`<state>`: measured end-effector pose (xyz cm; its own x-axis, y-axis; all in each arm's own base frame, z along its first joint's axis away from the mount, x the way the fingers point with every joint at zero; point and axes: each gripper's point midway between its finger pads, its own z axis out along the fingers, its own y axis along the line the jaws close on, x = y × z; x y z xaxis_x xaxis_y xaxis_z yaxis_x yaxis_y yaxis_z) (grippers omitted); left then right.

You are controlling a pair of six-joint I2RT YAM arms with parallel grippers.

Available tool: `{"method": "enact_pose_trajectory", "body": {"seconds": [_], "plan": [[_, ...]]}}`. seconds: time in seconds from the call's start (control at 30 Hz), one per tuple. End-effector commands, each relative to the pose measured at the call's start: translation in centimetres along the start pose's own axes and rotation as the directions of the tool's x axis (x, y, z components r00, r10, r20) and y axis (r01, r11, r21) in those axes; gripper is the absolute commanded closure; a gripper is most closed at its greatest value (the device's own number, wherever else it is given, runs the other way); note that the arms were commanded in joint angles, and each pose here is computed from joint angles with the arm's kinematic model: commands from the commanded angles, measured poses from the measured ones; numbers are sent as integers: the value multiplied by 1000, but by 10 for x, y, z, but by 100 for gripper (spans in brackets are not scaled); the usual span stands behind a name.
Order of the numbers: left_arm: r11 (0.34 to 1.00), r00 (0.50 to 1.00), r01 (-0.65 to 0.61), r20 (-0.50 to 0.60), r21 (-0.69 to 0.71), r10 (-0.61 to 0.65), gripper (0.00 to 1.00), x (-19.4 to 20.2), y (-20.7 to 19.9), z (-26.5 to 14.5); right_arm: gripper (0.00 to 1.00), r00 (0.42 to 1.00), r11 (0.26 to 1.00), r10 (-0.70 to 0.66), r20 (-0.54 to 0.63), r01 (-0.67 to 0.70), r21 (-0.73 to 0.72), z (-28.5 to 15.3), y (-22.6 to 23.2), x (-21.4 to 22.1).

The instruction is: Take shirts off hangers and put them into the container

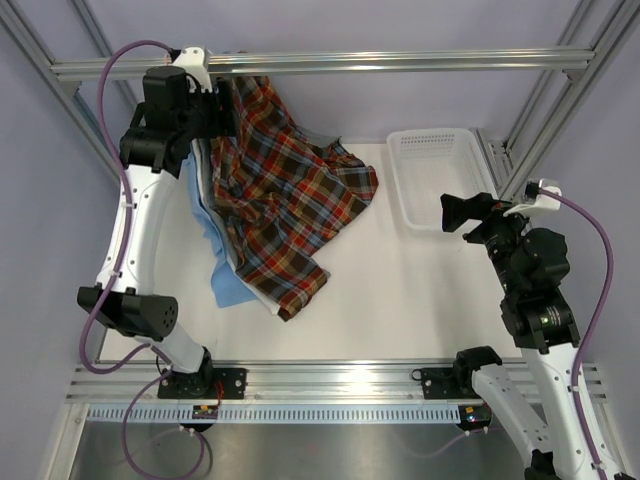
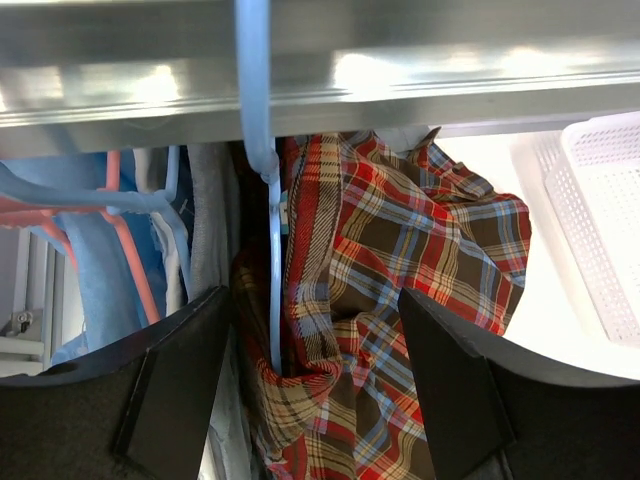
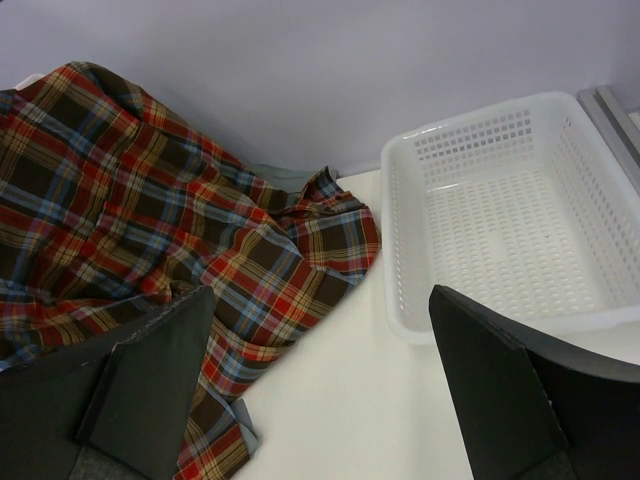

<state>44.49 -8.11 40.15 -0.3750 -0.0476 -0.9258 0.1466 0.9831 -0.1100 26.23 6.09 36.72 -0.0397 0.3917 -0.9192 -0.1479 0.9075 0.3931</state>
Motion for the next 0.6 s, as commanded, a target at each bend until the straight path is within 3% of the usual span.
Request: {"method": "enact_pose_trajectory", "body": {"seconds": [0.0,0.07,0.43,0.57], "plan": [[1000,995,-26,98,16,24,27,-20,-2,-14,1,1000,1000,-11,29,12,-17,2,3,-6],[999,988,-26,155,32,21,27,-30,-6,-24,0,1000,1000,-12,25,12,-20,3,4,-4],[996,974,-12,226,92,-9,32,-28,-15,-23,0,999,999,-11,32,12,-31,1,5,-5],[996,980,-8,200,85,-9,31,-24,-14,-15,1,999,999,-14,32,15,-41,-1,8,-6]]}}
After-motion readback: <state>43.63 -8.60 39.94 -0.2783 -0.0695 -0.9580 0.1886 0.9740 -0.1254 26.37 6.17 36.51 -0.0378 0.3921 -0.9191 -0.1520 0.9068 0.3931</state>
